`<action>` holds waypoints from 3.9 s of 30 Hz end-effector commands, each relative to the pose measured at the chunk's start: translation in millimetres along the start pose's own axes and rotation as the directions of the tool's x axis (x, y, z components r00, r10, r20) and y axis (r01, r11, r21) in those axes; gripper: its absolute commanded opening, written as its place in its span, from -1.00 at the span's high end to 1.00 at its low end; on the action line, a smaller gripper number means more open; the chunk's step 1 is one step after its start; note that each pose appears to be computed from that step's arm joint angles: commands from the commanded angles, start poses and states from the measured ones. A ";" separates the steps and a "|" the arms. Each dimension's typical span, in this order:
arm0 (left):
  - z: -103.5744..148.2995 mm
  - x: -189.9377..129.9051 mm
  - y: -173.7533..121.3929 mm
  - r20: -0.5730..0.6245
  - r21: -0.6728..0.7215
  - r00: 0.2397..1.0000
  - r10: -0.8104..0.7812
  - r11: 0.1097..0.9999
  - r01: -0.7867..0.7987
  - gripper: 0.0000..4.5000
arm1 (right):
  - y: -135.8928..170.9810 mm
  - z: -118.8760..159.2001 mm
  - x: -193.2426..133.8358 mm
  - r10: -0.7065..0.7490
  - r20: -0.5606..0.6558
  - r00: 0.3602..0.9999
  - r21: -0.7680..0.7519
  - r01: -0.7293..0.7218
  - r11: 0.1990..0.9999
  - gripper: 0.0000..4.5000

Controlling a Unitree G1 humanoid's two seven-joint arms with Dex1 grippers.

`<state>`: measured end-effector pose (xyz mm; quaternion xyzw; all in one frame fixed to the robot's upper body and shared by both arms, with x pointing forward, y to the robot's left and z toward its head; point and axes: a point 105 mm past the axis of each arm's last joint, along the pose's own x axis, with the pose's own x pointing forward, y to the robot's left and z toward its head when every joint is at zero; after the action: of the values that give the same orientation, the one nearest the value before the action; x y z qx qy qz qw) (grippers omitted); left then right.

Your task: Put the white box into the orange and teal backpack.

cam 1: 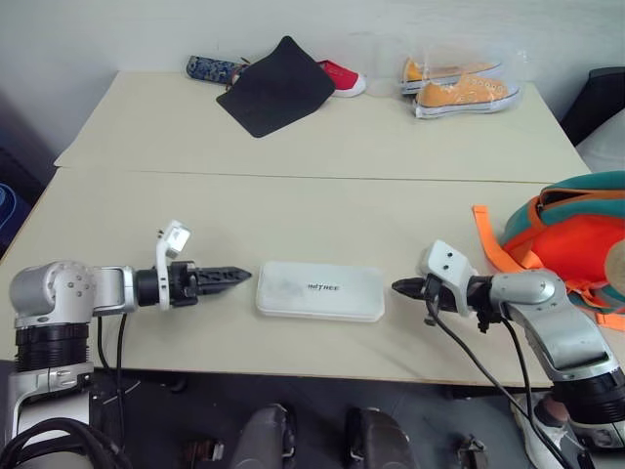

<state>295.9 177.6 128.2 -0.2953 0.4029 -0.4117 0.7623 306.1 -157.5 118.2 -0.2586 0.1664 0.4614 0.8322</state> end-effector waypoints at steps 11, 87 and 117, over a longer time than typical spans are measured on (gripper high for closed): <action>2.3 41.0 -11.2 -0.065 -0.089 0.995 -0.077 0.994 0.071 -0.99 | 11.5 13.9 12.6 0.096 0.036 0.995 -0.035 -0.095 0.995 1.00; 37.8 -26.4 -39.1 0.439 0.736 0.825 -0.355 0.669 -0.104 0.46 | 60.0 118.9 -55.4 0.229 0.768 0.598 0.022 -0.382 0.924 0.98; 32.7 29.0 -107.5 -0.092 0.949 0.937 -0.337 0.256 0.185 0.46 | 42.9 54.8 -95.7 0.358 0.466 0.810 0.176 -0.481 0.859 0.98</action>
<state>297.1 111.4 223.8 0.0790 -0.0429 -0.6450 0.7589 225.9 -170.0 192.3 0.0281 0.1111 0.6479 0.7531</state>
